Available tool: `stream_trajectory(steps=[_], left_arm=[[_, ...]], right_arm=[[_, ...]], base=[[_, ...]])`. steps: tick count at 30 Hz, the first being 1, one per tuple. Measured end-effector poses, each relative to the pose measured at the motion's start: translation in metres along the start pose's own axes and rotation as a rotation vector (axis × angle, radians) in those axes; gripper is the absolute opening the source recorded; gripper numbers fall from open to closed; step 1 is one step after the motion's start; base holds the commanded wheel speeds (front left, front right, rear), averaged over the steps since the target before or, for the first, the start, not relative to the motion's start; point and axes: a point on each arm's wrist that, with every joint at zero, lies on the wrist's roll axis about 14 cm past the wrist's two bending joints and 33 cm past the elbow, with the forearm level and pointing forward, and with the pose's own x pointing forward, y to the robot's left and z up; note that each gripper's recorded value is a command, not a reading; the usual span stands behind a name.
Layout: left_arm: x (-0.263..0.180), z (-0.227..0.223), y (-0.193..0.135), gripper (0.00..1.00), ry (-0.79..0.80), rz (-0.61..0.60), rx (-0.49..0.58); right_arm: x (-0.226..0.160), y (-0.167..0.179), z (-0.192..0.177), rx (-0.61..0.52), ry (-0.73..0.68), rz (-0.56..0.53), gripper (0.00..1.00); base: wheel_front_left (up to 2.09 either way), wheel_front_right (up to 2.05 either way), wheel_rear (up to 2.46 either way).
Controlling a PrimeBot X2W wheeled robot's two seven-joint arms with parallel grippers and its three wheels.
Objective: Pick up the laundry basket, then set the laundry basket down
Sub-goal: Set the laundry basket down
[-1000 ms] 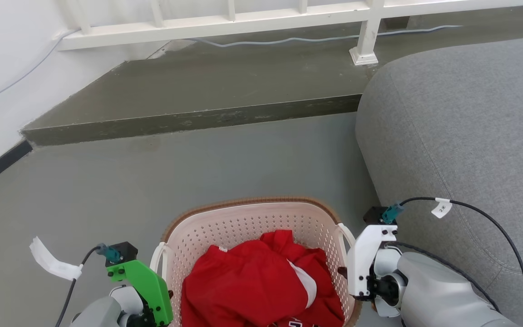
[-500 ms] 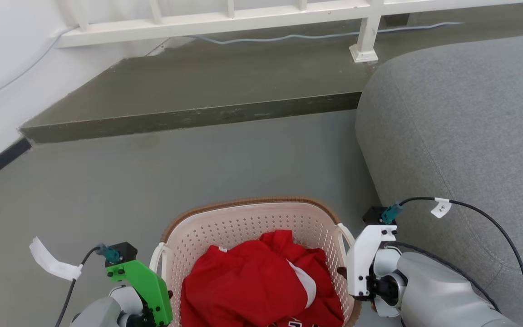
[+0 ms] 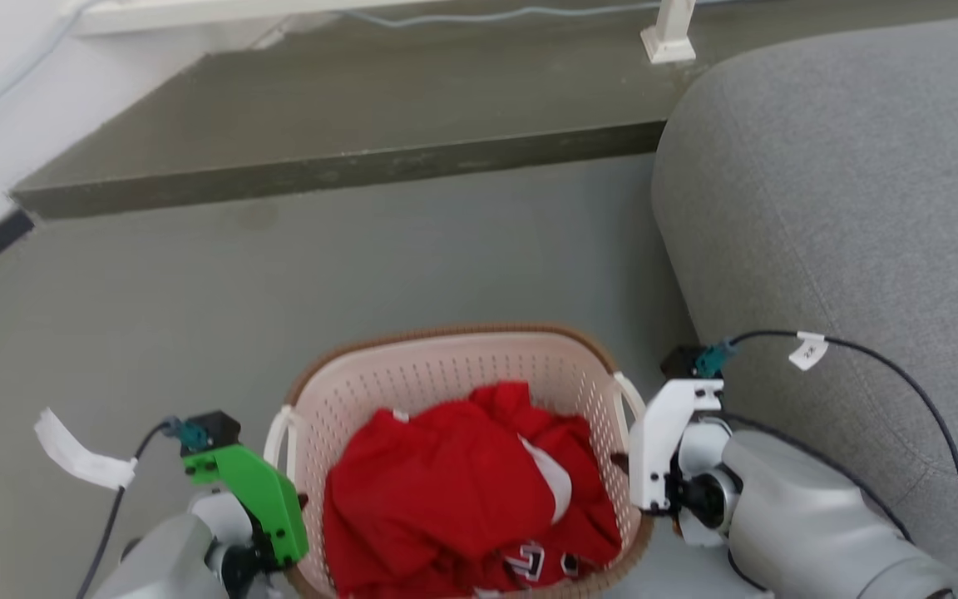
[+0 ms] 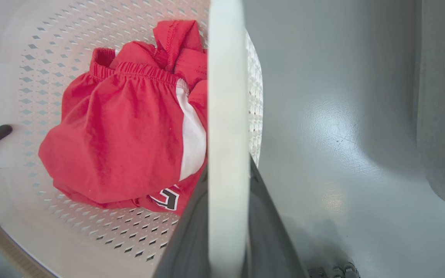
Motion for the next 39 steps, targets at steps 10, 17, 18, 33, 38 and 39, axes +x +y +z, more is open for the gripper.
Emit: stream_trajectory(steps=[10, 17, 18, 33, 38, 39], left_arm=[[0.014, 0.023, 0.009, 0.0, -0.049, 0.004, -0.003], [0.027, 0.04, 0.017, 0.0, -0.083, 0.011, -0.007], [0.029, 0.041, 0.018, 0.0, -0.084, 0.012, -0.004], [0.067, 0.06, 0.036, 0.0, -0.082, 0.023, -0.007], [0.082, 0.067, 0.045, 0.0, -0.08, 0.031, -0.003], [0.085, 0.068, 0.047, 0.0, -0.084, 0.032, -0.005]], right_arm=[[0.014, -0.001, 0.022, -0.002, -0.031, 0.016, 0.0], [0.027, -0.002, 0.04, 0.0, -0.062, 0.026, 0.0], [0.029, -0.003, 0.041, 0.001, -0.06, 0.024, 0.0], [0.066, -0.018, 0.069, -0.046, -0.066, 0.01, 0.0], [0.081, -0.023, 0.08, -0.058, -0.069, 0.012, 0.0], [0.085, -0.024, 0.082, -0.061, -0.072, 0.013, 0.0]], base=[[0.0, 0.0, 0.0], [0.0, 0.0, 0.0], [0.0, 0.0, 0.0], [0.0, 0.0, 0.0], [0.0, 0.0, 0.0], [0.0, 0.0, 0.0]])
